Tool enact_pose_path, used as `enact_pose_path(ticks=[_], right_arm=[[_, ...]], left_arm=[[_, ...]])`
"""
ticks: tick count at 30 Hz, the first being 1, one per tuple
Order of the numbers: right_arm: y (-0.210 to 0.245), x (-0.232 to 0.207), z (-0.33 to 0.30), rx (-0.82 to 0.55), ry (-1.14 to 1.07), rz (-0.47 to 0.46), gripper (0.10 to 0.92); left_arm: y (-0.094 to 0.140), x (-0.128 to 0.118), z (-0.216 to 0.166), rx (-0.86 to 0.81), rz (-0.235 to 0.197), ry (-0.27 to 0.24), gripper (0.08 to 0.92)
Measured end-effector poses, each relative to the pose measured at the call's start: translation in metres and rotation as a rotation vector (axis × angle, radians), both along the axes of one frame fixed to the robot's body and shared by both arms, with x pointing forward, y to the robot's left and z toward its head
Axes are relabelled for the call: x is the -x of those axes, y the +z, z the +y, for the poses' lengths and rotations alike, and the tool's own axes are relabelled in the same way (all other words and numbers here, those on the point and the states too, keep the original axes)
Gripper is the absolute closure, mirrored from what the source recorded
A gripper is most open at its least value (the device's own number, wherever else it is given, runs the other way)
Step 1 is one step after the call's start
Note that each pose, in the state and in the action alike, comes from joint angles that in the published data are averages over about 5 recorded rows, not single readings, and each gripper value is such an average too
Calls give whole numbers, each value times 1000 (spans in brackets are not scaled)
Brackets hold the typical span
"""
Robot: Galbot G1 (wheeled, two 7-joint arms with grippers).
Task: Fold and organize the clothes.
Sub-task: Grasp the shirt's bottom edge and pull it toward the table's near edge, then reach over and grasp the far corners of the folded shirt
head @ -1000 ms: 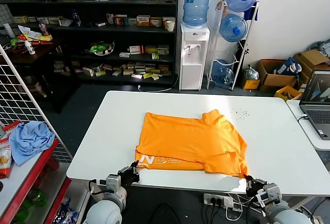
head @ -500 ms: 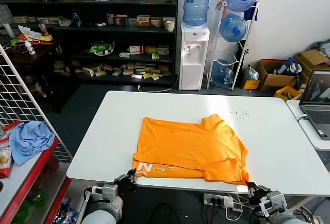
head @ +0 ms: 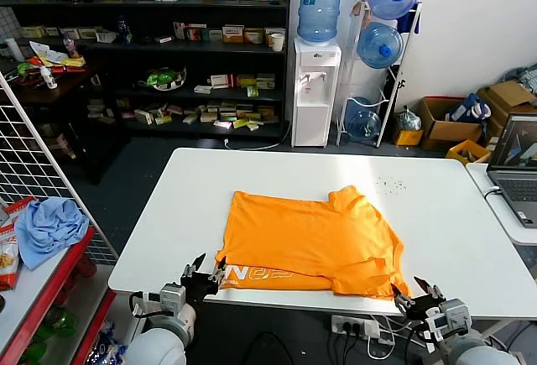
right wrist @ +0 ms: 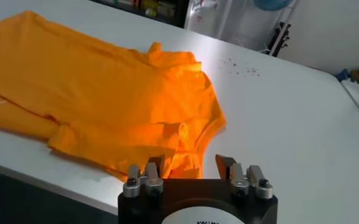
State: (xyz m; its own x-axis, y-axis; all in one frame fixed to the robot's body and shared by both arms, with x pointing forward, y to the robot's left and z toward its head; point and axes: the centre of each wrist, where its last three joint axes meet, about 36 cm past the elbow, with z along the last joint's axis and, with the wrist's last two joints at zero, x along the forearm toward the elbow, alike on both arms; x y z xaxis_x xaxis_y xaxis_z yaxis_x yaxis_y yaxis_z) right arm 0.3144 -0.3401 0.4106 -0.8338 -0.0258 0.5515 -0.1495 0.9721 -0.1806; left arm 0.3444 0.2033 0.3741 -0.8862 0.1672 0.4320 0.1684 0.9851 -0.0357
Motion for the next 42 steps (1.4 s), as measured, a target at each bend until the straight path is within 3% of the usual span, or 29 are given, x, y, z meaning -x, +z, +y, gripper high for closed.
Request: enact_pose_path(ticks=[6,16,25,32,42], right_arm=[[-4,-33,-9,-49,-13,-76,202],[-20,-108,-39,-107,-47,-114,199],[-27,-178,-56,-156,-71,-109,200],[-28,-223,-55,-194,-67,-91,200],[-35,-264,-47,-240,-52,-47,200]], left_arm=[[-6,-21,-4,10,-37,-7,189],[-22,-90,-20,6,-70,-29,177],[-29,-160,-41,-13,-38,-40,177],[-21,-212,-49,-21,-15,-25,177],[-12,-261,-54,-41,33,-11,177]])
